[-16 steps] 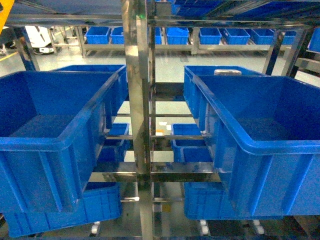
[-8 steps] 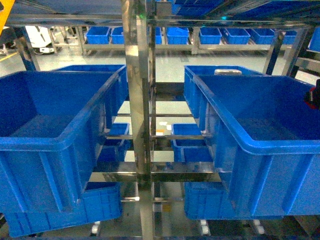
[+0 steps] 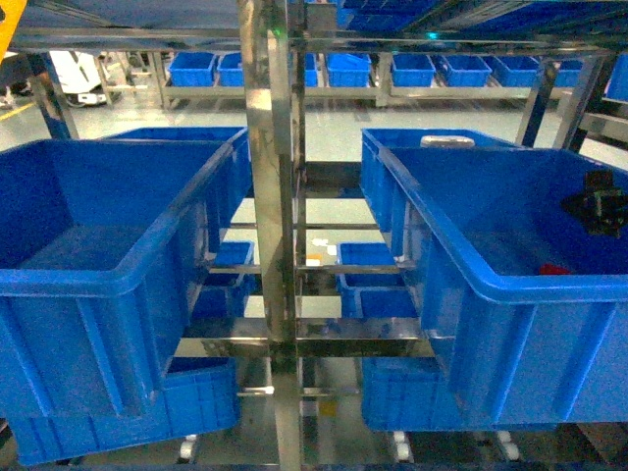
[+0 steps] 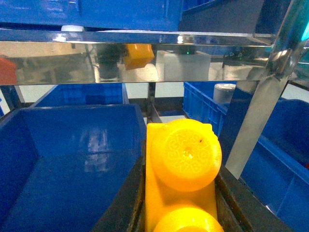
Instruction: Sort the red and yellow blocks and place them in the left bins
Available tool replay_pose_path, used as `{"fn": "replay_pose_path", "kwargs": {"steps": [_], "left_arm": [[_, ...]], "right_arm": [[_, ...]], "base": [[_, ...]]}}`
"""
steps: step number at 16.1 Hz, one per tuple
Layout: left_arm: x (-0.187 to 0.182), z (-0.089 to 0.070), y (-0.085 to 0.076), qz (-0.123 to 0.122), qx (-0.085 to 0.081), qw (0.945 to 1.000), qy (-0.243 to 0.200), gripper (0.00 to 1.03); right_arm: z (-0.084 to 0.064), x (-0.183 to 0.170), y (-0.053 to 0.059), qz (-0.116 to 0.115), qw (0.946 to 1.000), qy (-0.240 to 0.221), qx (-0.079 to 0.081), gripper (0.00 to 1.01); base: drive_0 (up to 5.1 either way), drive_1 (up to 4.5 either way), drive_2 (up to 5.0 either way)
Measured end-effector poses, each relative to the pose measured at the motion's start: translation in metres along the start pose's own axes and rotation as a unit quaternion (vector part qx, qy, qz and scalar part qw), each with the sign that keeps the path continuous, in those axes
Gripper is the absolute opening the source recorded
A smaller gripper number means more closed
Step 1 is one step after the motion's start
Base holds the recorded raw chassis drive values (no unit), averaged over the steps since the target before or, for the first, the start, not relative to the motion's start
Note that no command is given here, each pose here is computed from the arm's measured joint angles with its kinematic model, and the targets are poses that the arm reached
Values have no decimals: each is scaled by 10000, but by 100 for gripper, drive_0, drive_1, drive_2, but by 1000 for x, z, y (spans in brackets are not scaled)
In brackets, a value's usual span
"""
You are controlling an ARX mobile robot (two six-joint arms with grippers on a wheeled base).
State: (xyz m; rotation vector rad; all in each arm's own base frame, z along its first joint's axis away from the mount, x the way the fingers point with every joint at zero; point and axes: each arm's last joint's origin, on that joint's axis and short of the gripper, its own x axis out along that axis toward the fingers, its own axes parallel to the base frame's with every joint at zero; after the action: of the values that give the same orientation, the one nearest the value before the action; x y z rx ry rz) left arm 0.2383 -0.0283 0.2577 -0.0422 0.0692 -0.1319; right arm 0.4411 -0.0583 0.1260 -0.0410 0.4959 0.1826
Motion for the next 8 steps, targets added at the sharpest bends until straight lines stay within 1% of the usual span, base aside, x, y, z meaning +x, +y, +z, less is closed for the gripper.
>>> {"fn": "replay_pose_path", "kwargs": {"steps": [1,3,8], "left_arm": [[0,0,0,0,0,10000,0,27],[0,0,0,0,0,10000,0,27],[0,0,0,4,0,10000,0,26]], "right_arm": [[1,-4,2,-4,10000,-56,13,100],[2,-11,4,12,9999,-154,6,97],[6,-36,11,12,9989,-458,-71,98]], "base": [[0,0,0],[0,0,0],[0,0,0]]}}
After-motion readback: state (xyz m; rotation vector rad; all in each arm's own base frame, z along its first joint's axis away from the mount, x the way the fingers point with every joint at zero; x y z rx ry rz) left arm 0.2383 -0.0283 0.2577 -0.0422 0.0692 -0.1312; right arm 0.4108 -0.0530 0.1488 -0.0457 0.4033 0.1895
